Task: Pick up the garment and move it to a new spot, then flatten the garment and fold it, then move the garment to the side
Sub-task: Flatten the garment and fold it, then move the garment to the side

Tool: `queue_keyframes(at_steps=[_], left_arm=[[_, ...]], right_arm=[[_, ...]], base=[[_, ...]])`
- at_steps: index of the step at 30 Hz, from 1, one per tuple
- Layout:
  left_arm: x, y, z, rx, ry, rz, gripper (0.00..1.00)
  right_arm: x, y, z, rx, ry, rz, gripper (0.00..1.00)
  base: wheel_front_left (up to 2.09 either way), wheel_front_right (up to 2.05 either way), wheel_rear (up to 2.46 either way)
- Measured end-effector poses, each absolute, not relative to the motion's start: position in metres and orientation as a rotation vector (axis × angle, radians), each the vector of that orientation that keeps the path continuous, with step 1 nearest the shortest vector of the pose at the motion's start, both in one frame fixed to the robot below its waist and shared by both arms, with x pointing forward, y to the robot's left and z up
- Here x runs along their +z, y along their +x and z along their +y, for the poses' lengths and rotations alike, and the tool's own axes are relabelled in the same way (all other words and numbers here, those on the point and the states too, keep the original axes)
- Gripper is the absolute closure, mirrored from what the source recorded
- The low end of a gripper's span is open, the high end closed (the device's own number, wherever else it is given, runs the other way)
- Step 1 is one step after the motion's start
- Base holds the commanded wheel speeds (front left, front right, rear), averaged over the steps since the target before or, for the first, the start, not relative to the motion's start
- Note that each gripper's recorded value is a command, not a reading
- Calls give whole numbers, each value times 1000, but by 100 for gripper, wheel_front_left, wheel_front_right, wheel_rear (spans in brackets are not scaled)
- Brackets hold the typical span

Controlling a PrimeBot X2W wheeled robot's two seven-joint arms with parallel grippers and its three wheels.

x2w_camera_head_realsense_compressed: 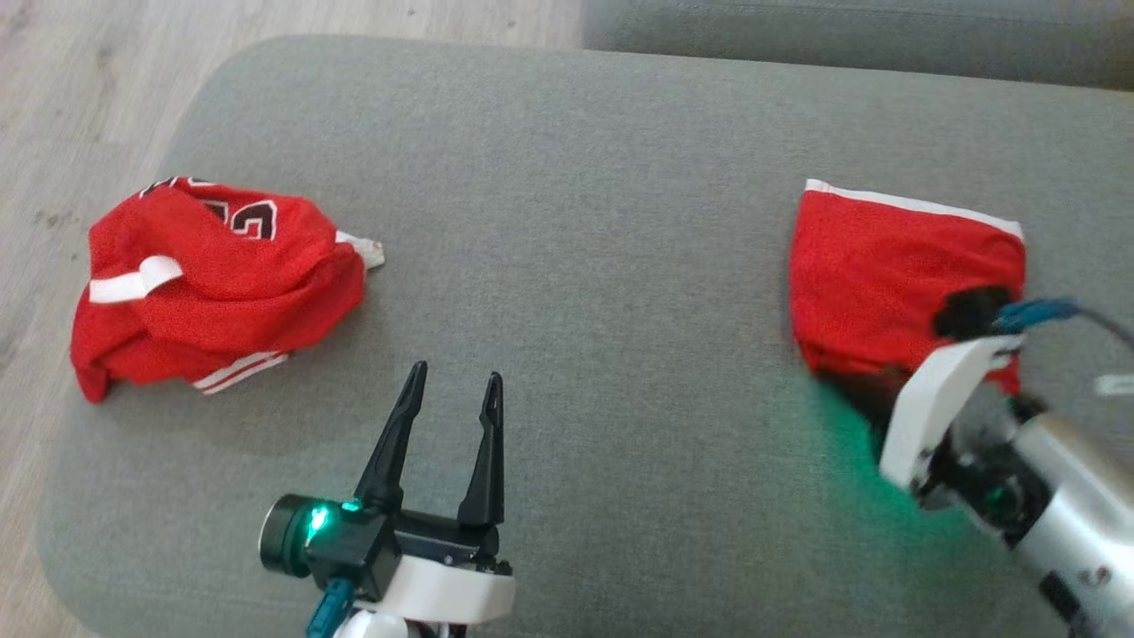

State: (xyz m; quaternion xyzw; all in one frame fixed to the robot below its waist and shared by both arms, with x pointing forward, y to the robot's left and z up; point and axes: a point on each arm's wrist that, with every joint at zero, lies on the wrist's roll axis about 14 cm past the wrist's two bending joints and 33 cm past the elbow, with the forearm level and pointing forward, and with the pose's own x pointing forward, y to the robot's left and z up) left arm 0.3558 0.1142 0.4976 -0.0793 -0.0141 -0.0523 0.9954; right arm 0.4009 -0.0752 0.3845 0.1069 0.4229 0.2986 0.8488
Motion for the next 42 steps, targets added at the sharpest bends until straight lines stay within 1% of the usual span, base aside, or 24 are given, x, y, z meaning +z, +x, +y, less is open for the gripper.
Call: queue_keyframes(at_steps=[2,3,4,6,7,8,9,13,15,17,19,24,28,31,42], left_arm=[[499,356,111,-116,-158,-32,0],[499,356,111,-116,-158,-32,0],[500,355,110,-121,-159,-35,0],[503,355,107,-131,-159,-46,0],[505,356,106,-133,-160,-51,0],[506,356,107,-132,-160,-56,0],[508,356,108,-131,-160,-61,0],[511,349,115,-103,-166,-73,0],[509,343,121,-82,-165,-69,0],[508,337,124,-70,-152,-69,0],[508,332,128,-56,-148,-72,0],[516,322,139,-19,-122,-101,0],[505,309,145,-4,-106,-73,0],[494,300,150,8,-74,-43,0],[483,296,153,6,-54,-11,0]], right_arm=[[382,379,-68,670,248,938,100],[382,379,-68,670,248,938,100],[382,369,-66,683,257,944,100],[387,361,-69,682,277,908,100],[393,361,-73,673,284,870,89],[399,364,-79,659,291,819,36],[407,369,-86,641,287,757,0],[446,389,-114,559,238,448,0],[457,388,-131,513,194,322,0],[459,383,-147,439,203,256,0],[458,373,-155,384,211,223,0],[489,358,-172,242,185,37,0],[481,329,-171,179,160,23,0],[476,317,-168,160,148,27,0],[482,316,-168,138,123,-2,0]], base=[[0,0,0],[0,0,0],[0,0,0],[0,0,0],[0,0,0],[0,0,0],[0,0,0],[0,0,0],[0,0,0],[0,0,0],[0,0,0],[0,0,0],[0,0,0],[0,0,0],[0,0,0]])
